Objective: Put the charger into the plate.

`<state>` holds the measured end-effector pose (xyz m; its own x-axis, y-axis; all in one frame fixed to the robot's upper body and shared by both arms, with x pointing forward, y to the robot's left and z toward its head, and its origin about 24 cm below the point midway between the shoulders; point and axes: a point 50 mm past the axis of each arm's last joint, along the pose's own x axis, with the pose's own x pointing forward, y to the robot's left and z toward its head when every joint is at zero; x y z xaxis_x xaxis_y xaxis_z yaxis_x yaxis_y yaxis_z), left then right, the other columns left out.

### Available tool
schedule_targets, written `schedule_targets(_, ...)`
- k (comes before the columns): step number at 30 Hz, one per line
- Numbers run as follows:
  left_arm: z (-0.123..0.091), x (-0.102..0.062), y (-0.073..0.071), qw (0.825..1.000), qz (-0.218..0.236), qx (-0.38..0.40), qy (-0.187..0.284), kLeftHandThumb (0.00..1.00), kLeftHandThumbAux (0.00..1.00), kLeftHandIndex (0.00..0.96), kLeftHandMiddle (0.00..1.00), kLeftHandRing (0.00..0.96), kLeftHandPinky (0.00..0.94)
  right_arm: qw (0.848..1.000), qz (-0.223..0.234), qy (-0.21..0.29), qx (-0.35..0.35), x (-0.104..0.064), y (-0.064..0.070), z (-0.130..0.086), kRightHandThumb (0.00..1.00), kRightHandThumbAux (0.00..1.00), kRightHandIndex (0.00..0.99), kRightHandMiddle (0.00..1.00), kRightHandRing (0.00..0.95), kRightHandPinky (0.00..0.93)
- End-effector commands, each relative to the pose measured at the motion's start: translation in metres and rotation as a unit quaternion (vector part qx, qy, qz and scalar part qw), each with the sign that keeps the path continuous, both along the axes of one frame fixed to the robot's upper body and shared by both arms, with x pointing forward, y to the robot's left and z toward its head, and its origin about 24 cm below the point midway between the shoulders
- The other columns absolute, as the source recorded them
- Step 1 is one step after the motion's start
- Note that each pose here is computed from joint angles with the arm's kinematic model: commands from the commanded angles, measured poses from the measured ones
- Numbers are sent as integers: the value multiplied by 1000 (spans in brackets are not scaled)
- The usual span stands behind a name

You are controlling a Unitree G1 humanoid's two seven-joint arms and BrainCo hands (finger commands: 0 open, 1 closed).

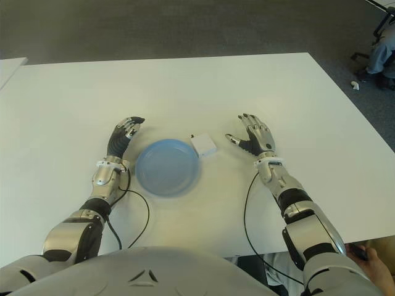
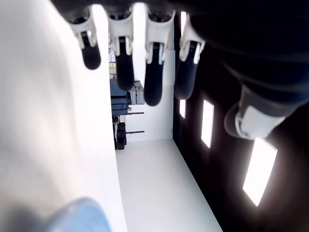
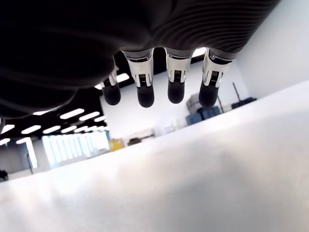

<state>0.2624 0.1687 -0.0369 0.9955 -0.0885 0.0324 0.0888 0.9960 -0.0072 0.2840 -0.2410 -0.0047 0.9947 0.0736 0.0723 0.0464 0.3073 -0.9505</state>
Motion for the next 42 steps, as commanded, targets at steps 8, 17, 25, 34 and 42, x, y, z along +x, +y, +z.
schedule_targets(8,-57,-67,-1,990,1,-13,142,0,517,309,287,206,112,1000,9,-24,8,-12,0,14,252,140,0,0,0,0)
schedule_targets(17,-57,-66,-1,989,-2,-8,144,0,497,299,285,205,102,995,83,-42,-31,6,-9,50,241,111,0,0,0,0)
schedule_targets(25,-57,-66,-2,989,1,0,145,0,507,285,277,196,110,979,167,-85,-82,21,-5,79,285,88,0,0,0,0)
schedule_targets(34,-60,-66,-3,987,-1,-2,159,0,499,275,255,176,121,965,214,-83,-128,39,6,89,322,103,0,0,0,0)
schedule_targets(42,-61,-66,-3,986,0,-9,165,0,493,275,248,181,161,952,261,-47,-156,43,17,81,355,128,0,0,0,0)
